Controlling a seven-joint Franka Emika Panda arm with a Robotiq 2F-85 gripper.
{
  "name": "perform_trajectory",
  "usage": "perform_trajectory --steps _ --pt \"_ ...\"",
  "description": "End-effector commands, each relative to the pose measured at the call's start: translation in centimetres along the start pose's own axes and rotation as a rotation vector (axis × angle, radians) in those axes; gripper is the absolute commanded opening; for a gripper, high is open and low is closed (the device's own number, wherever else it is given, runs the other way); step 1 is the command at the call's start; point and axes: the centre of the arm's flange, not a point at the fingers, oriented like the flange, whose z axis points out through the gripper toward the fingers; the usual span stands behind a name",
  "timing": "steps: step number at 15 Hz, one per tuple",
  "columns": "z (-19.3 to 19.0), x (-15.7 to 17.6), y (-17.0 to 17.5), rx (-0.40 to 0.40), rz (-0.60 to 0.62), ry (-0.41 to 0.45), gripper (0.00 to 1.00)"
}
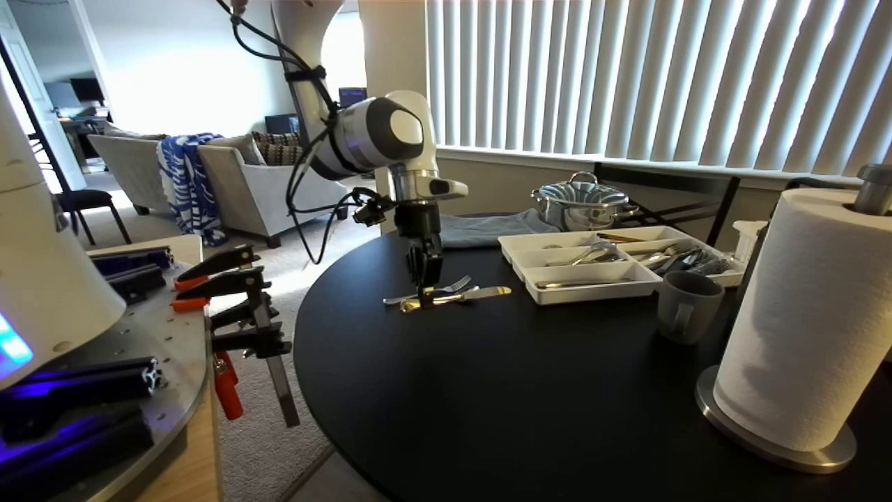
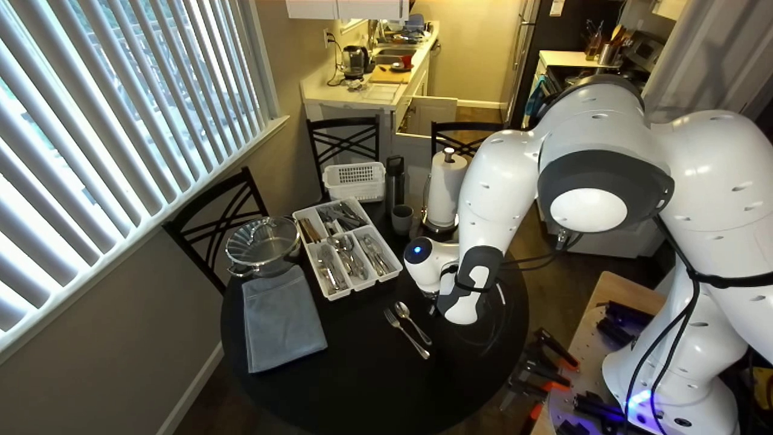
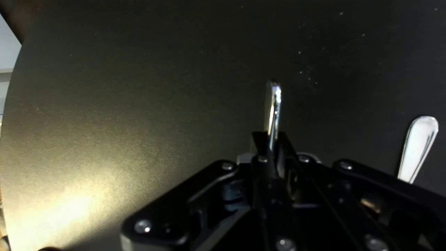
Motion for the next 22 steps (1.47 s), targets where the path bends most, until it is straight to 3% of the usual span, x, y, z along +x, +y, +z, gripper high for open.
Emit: perform_trajectory --steps 1,7,13,22 --pt "0.9 0.0 0.3 0.048 0.011 -0.031 0.02" --pt "2.9 1.3 -1.2 0.140 0.064 -0.019 0.02" --pt "4.6 2.1 -2.5 0.175 0.091 -0.044 0.02" --pt "2.9 1.6 -2.8 0.247 0.061 -0.004 0.02"
